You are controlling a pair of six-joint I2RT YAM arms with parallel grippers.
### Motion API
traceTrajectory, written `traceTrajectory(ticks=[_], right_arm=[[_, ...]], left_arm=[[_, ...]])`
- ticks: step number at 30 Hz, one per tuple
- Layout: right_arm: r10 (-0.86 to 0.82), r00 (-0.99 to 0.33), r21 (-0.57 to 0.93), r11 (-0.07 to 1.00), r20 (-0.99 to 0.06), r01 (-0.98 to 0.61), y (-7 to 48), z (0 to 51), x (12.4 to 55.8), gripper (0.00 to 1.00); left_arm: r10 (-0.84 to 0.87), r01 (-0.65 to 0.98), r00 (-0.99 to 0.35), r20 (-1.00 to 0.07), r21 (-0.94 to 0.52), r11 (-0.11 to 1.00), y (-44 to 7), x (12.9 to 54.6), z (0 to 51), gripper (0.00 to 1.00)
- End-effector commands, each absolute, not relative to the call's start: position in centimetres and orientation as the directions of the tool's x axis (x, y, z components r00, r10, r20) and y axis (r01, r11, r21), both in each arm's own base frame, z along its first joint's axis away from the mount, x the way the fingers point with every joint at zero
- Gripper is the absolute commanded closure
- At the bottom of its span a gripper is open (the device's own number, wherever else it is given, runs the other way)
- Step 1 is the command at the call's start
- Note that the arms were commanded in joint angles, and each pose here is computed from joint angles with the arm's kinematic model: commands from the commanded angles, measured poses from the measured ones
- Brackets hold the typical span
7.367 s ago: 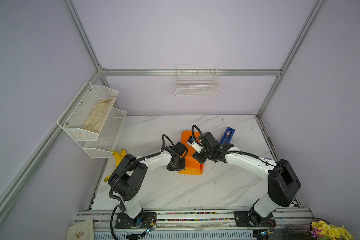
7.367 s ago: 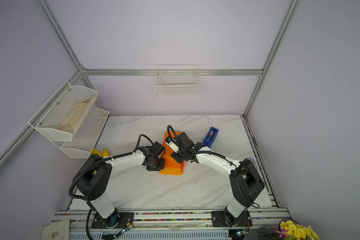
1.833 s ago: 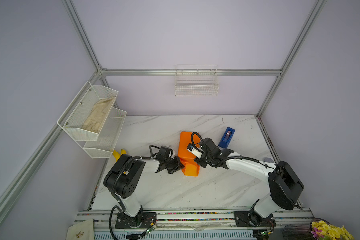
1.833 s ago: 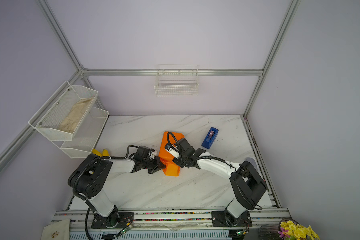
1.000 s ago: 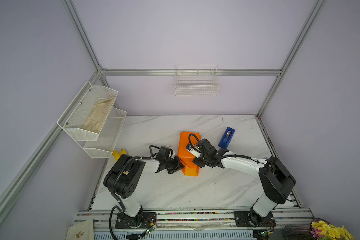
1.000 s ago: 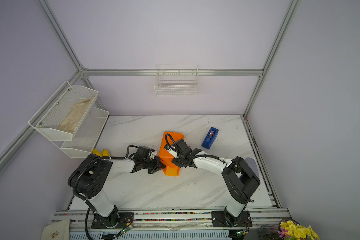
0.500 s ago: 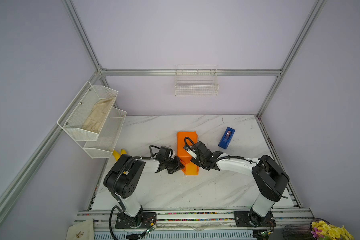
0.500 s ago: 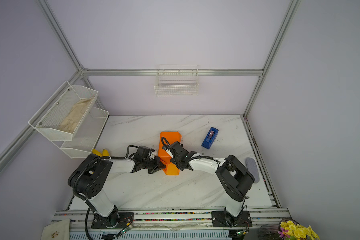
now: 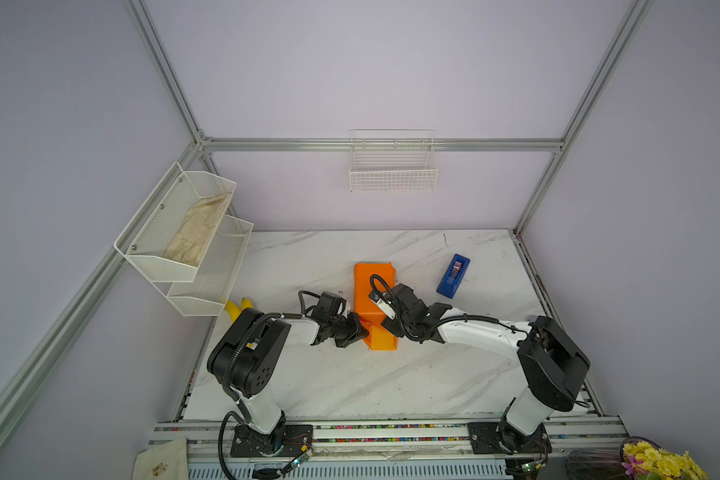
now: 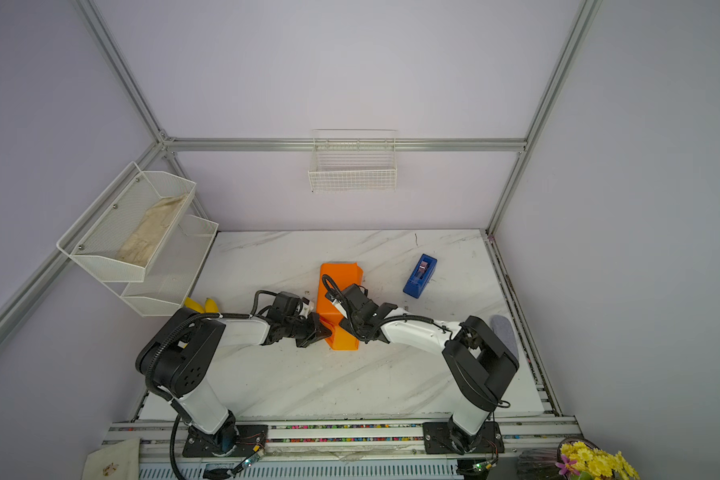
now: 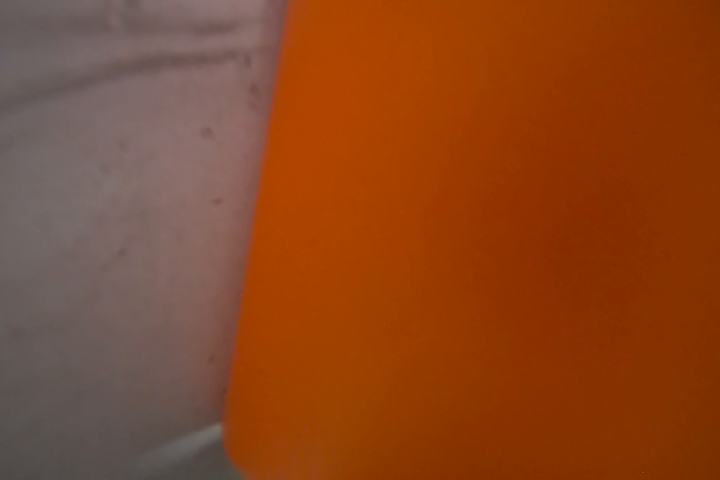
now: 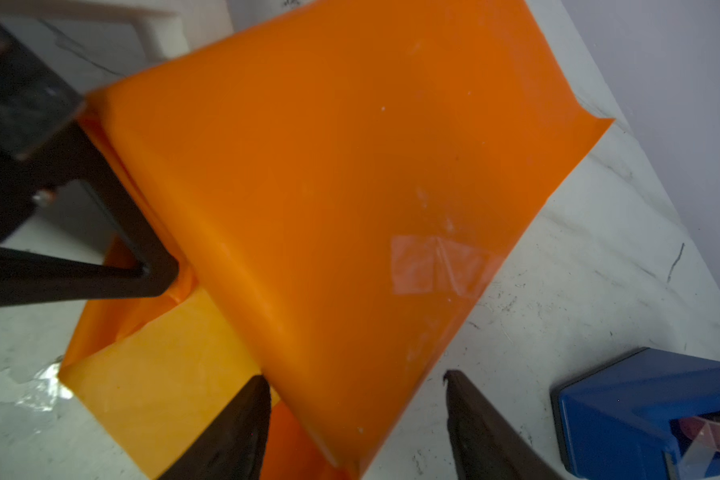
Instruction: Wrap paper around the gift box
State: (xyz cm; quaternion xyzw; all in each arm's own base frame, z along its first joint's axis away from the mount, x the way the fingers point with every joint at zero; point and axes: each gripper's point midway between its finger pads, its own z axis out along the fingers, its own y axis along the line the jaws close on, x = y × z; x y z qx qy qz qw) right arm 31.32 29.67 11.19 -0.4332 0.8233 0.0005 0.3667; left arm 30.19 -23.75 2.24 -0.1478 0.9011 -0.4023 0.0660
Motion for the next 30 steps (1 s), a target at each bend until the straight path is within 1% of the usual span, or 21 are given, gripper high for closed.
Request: traceTrajectory(ticks=[1, 3, 4, 7, 11, 13, 16, 18, 21, 25, 30], right_arm=[[-0.592, -0.429, -0.158, 0.693, -0.682, -0.703, 29.7, 13.8, 29.1, 0.31], [-0.530, -0.469, -0.097, 0.729, -0.707, -0.678, 29.5, 14.5, 28.6, 0.33], [-0.483, -0.509, -0.053, 0.761, -0.712, -0.647, 29.3, 14.7, 28.4, 0.34], [-0.346, -0.624, 0.043, 0.853, -0.701, -0.521, 27.9, 14.2, 28.3, 0.42], [-0.145, -0.740, 0.174, 0.926, -0.656, -0.335, 26.0, 13.0, 27.8, 0.67], [-0.072, -0.774, 0.240, 0.929, -0.630, -0.282, 25.7, 12.2, 27.2, 0.77], [0.023, -0.817, 0.316, 0.928, -0.576, -0.197, 25.3, 10.1, 26.3, 0.88], [0.050, -0.832, 0.370, 0.909, -0.553, -0.191, 25.8, 9.3, 26.0, 0.94], [0.059, -0.859, 0.425, 0.884, -0.509, -0.192, 27.0, 7.4, 25.8, 1.00], [0.055, -0.879, 0.454, 0.870, -0.473, -0.190, 28.2, 5.3, 26.1, 1.00], [0.071, -0.877, 0.467, 0.865, -0.476, -0.184, 28.7, 4.5, 27.5, 1.00]], left_arm=[[-0.346, -0.284, -0.937, 0.050, -0.686, 0.669, -22.3, 28.5, 0.0, 0.94], [-0.347, -0.286, -0.936, 0.051, -0.686, 0.669, -22.2, 28.5, -0.1, 0.94], [-0.347, -0.286, -0.936, 0.052, -0.686, 0.669, -22.2, 28.5, -0.1, 0.94], [-0.347, -0.285, -0.937, 0.051, -0.687, 0.669, -22.2, 28.6, -0.1, 0.94], [-0.346, -0.286, -0.937, 0.053, -0.686, 0.669, -22.2, 28.6, -0.1, 0.94], [-0.347, -0.287, -0.936, 0.054, -0.686, 0.669, -22.2, 28.6, -0.2, 0.94], [-0.346, -0.286, -0.937, 0.053, -0.686, 0.669, -22.2, 28.6, -0.2, 0.94], [-0.343, -0.284, -0.938, 0.053, -0.687, 0.668, -22.2, 28.6, -0.2, 0.94], [-0.339, -0.283, -0.939, 0.058, -0.689, 0.668, -22.3, 28.5, -0.3, 0.94], [-0.332, -0.285, -0.941, 0.066, -0.688, 0.668, -22.3, 28.3, -0.5, 0.95], [-0.327, -0.284, -0.942, 0.071, -0.689, 0.667, -22.4, 28.2, -0.5, 0.95]])
